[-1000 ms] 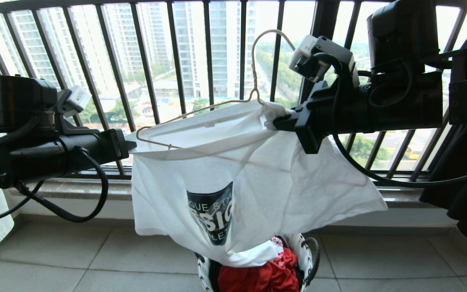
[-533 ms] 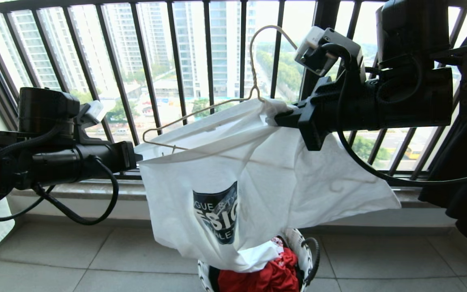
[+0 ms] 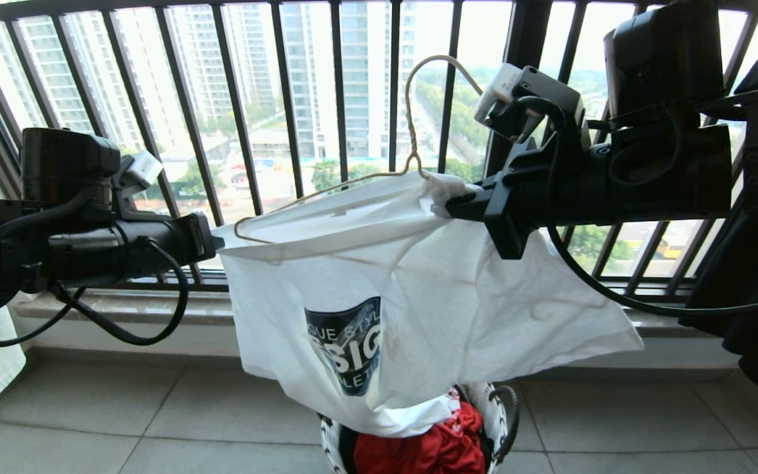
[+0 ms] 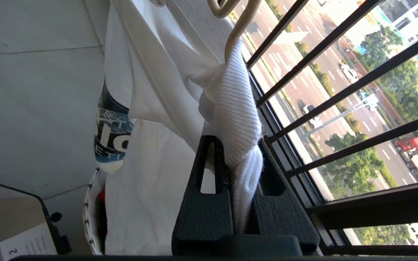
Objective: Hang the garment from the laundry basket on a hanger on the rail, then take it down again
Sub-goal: Hang the clothes on the clothes rack
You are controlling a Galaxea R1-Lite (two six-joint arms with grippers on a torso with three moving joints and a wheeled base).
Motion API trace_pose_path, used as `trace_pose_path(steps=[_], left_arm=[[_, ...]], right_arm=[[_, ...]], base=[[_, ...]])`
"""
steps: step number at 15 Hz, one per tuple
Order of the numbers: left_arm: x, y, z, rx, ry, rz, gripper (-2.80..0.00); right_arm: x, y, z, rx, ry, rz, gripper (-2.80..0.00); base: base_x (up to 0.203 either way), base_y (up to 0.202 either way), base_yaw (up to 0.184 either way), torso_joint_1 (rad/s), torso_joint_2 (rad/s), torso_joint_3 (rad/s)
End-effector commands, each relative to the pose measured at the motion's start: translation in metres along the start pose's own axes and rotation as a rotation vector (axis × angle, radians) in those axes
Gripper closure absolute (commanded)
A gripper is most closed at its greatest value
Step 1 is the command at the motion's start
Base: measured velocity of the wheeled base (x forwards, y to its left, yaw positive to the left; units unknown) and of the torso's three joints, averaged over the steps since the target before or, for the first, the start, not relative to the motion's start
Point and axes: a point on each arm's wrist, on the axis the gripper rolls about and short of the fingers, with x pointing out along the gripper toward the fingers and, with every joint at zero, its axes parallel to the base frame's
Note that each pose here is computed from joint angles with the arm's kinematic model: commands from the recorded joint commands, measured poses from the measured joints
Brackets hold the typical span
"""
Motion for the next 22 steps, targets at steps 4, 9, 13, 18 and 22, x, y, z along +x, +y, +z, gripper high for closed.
trace_pose_path(steps=[4, 9, 13, 18, 22], left_arm=[[0.002, 0.001, -0.002, -0.004, 0.017, 0.003, 0.0], [0.027, 0.007, -0.008, -0.024, 0.056, 0.026, 0.0], [0.03, 0.009, -0.015, -0.025, 0.085, 0.025, 0.0], [0.023, 0.003, -0.019, -0.013, 0.093, 0.007, 0.0], [0.0, -0.009, -0.017, 0.021, 0.065, -0.034, 0.0]], right_arm=[[0.004, -0.005, 0.007, -0.021, -0.062, -0.035, 0.0], [-0.006, 0.001, 0.005, -0.025, -0.06, -0.024, 0.0], [-0.007, 0.001, 0.008, -0.014, -0.087, -0.014, 0.0], [0.0, -0.004, 0.014, 0.011, -0.159, -0.052, 0.0], [0.005, -0.006, 0.012, 0.017, -0.155, -0.052, 0.0]], base=[[0.0, 0.0, 0.0, 0.0, 0.0, 0.0], [0.0, 0.0, 0.0, 0.0, 0.0, 0.0], [0.0, 0.0, 0.0, 0.0, 0.0, 0.0], [0.0, 0.0, 0.0, 0.0, 0.0, 0.0], [0.0, 0.0, 0.0, 0.0, 0.0, 0.0]])
